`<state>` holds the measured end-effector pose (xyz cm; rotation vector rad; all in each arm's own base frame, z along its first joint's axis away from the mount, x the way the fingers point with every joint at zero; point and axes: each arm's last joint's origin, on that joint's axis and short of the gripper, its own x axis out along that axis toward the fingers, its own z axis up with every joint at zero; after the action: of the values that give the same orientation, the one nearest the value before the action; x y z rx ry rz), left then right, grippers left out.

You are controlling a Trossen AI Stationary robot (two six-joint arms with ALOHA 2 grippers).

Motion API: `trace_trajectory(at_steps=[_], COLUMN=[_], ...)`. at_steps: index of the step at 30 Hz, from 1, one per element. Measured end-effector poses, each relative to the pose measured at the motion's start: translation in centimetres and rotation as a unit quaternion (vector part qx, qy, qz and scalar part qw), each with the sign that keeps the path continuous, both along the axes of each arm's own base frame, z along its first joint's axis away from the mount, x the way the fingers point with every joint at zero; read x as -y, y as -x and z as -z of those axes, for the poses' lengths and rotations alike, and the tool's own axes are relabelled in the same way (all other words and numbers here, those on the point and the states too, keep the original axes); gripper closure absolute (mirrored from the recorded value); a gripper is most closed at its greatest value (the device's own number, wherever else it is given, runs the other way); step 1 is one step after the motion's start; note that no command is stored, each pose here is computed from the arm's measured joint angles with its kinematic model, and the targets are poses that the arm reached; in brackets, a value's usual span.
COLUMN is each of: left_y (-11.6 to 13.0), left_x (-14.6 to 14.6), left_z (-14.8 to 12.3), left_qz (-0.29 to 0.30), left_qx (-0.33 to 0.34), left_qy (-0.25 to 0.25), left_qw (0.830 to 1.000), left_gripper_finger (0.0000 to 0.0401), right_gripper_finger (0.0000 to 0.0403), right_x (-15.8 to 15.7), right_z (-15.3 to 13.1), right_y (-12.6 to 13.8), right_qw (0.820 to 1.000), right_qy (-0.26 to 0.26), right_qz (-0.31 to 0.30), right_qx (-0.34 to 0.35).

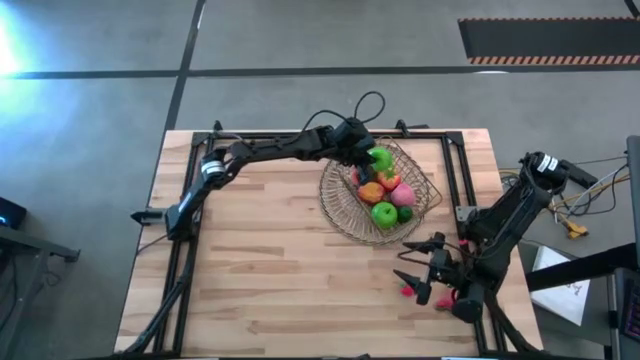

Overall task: Build produce basket
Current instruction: Put the green apple into the gold mesh basket, then put the bottom left red strawberry into the gold mesh basket

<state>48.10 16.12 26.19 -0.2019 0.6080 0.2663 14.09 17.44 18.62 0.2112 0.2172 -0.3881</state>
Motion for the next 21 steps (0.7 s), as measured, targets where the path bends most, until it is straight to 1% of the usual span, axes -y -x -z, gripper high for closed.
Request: trace_trajectory(at_steps=[2,8,13,15,17,21], left_y=[0.0,0.0,-0.1,0.2,0.7,2.8], left_x=[-0.1,-0.2,-0.3,-0.2,0.2,2.6], left_z=[0.0,0.0,-0.5,-1.1,-2.4,-5.9], left_qz=[-0.007,-0.008,-0.001,0.009,0.025,0.071], left_qx=[0.002,0.004,0.015,0.013,0.012,-0.008], left_qy=[0.008,0.007,-0.008,-0.023,-0.043,-0.079], left_qw=[1.000,1.000,1.000,1.000,0.999,0.994], left_gripper_finger=[0.0376,0.0332,0.0307,0.0301,0.0299,0.0299], right_gripper_finger=[0.0019,0.0019,0.0019,0.0019,0.0019,0.0019], right_x=[0.0,0.0,0.0,0.0,-0.1,-0.1], right_z=[0.0,0.0,0.0,0.0,0.0,0.0], right_y=[0.0,0.0,0.0,0.0,0.0,0.0], right_qw=[1.000,1.000,1.000,1.000,1.000,1.000], right_qy=[-0.001,-0.001,-0.002,-0.006,-0.007,-0.008], right_qz=[0.000,0.000,0.000,0.000,0.000,0.000], right_qx=[0.001,0.001,0.001,0.003,0.003,0.003])
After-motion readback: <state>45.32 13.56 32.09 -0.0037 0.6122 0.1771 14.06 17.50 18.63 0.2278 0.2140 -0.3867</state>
